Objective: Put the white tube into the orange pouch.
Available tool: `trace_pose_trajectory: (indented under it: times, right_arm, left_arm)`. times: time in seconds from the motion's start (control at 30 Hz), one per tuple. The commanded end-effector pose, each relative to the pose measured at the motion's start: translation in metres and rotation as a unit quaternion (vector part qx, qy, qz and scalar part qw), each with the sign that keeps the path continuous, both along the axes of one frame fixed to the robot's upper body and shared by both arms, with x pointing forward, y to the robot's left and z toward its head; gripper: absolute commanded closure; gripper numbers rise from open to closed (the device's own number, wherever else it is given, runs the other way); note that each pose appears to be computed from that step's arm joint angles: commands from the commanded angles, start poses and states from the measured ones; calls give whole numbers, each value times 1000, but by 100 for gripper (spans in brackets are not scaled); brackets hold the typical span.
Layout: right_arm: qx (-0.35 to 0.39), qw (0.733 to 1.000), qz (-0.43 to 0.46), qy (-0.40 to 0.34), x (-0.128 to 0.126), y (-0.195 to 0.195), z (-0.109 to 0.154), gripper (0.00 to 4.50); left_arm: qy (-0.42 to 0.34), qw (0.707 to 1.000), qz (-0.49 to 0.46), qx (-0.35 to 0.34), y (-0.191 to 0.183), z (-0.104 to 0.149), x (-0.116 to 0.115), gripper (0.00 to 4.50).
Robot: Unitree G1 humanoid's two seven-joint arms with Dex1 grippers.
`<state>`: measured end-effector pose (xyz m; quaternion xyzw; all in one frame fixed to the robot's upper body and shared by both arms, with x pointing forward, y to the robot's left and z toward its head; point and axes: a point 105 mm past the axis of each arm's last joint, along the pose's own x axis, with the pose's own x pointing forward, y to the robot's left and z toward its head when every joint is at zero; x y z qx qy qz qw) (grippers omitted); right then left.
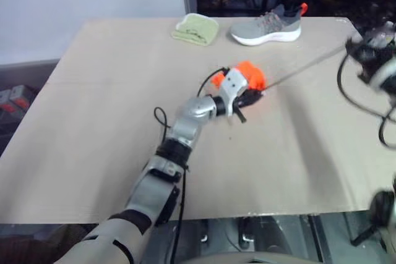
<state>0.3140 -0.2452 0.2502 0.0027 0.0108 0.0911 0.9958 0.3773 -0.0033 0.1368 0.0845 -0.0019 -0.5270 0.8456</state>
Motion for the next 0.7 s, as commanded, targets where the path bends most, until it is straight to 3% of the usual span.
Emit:
trace_pose_trajectory:
  times: [0.03, 0.17, 0.27, 0.5, 0.7]
  right_arm:
    - [-61, 998, 16, -31, -28, 5, 4, 349]
    - [-107, 990, 84, 29, -52, 19, -47, 145]
    - [-125, 984, 117, 49, -68, 21, -69, 15]
    - [-186, 967, 166, 55, -102, 15, -90, 5]
    - [-207, 964, 155, 62, -116, -1, -95, 5]
  left_arm:
    - [13, 1000, 7, -11, 29, 6, -5, 319]
    - [-5, 1000, 19, -24, 72, 14, -23, 128]
    - [-5, 999, 32, -35, 103, 16, -40, 3]
    - [-3, 989, 146, -30, 194, 12, -70, 0]
    - [15, 982, 188, -7, 228, 9, -90, 0]
